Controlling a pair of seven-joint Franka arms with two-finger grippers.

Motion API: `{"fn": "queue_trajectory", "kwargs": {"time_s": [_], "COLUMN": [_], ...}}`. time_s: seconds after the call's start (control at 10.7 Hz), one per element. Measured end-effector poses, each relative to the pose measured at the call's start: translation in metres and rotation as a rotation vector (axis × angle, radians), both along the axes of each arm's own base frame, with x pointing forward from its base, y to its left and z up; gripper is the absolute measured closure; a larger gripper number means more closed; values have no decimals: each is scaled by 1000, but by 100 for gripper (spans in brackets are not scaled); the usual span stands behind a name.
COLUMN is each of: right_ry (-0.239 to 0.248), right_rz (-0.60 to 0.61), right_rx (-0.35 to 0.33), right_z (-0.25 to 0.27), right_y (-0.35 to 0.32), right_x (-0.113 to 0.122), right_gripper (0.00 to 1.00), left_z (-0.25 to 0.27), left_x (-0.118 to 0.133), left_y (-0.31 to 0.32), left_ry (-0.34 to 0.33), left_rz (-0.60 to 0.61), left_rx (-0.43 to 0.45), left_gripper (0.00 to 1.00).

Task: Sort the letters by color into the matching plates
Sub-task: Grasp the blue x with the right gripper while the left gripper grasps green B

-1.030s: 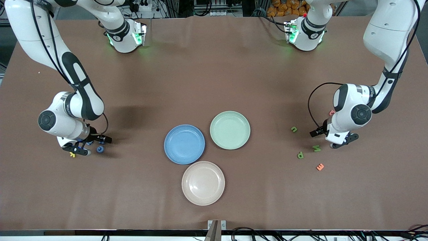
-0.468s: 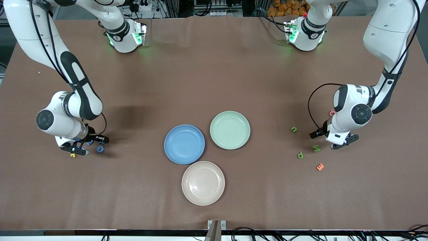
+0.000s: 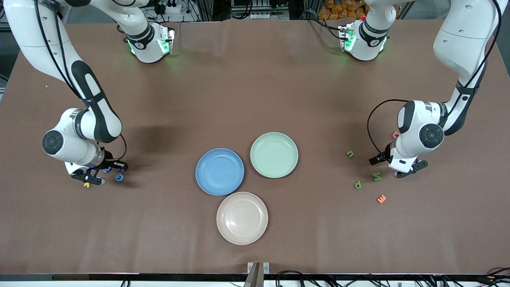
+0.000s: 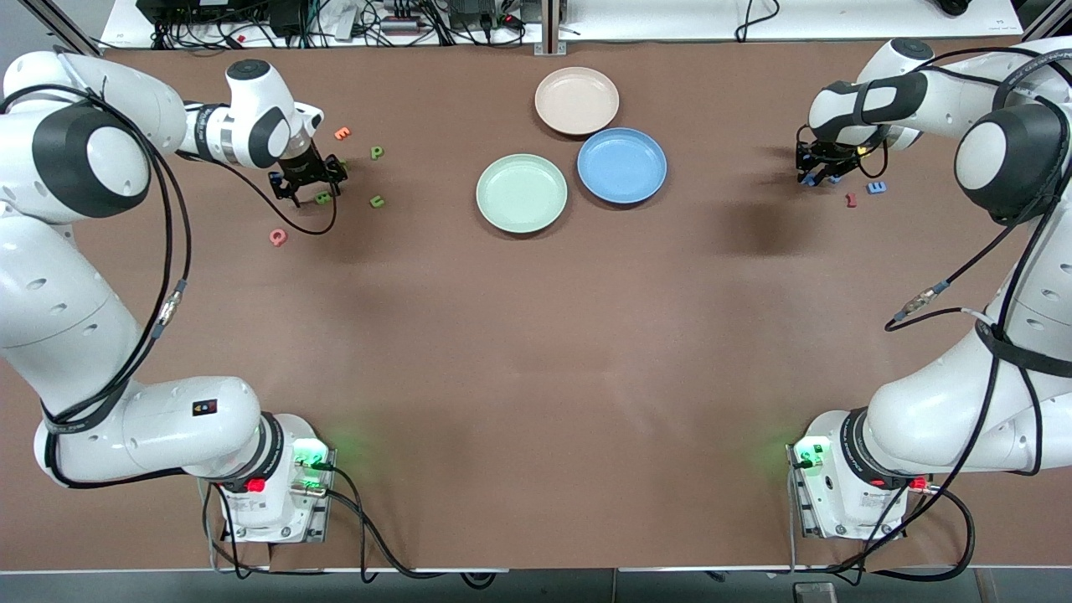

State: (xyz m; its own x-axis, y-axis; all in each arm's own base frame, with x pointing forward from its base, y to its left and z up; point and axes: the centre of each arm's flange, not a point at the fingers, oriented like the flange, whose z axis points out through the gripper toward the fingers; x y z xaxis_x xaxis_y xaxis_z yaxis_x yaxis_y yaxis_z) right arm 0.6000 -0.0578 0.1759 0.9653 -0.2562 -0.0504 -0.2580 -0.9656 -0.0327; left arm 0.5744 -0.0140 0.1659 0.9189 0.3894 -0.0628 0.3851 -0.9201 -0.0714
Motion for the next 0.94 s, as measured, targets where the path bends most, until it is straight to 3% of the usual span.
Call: {"fn": "queue_trajectory", "kwargs": {"time_s": [0.37,0.66,0.94], "right_ry": [1,-23,-57], "right_rz": [14,140,265], "right_rx": [-2,-34,-34], "right_z": [0,16,57], "right_y": [2,35,109], "right_x": [-1,12,31], "right_gripper": [67,67,67], "left_z": [4,4,2], "left_x": [1,1,1], "left_y": [-5,-8,-9], "left_ry": [-10,-16,-27], "left_rz": [0,-4,-8], "left_rx": [-36,-49,-54], "left_gripper": [0,0,0]}}
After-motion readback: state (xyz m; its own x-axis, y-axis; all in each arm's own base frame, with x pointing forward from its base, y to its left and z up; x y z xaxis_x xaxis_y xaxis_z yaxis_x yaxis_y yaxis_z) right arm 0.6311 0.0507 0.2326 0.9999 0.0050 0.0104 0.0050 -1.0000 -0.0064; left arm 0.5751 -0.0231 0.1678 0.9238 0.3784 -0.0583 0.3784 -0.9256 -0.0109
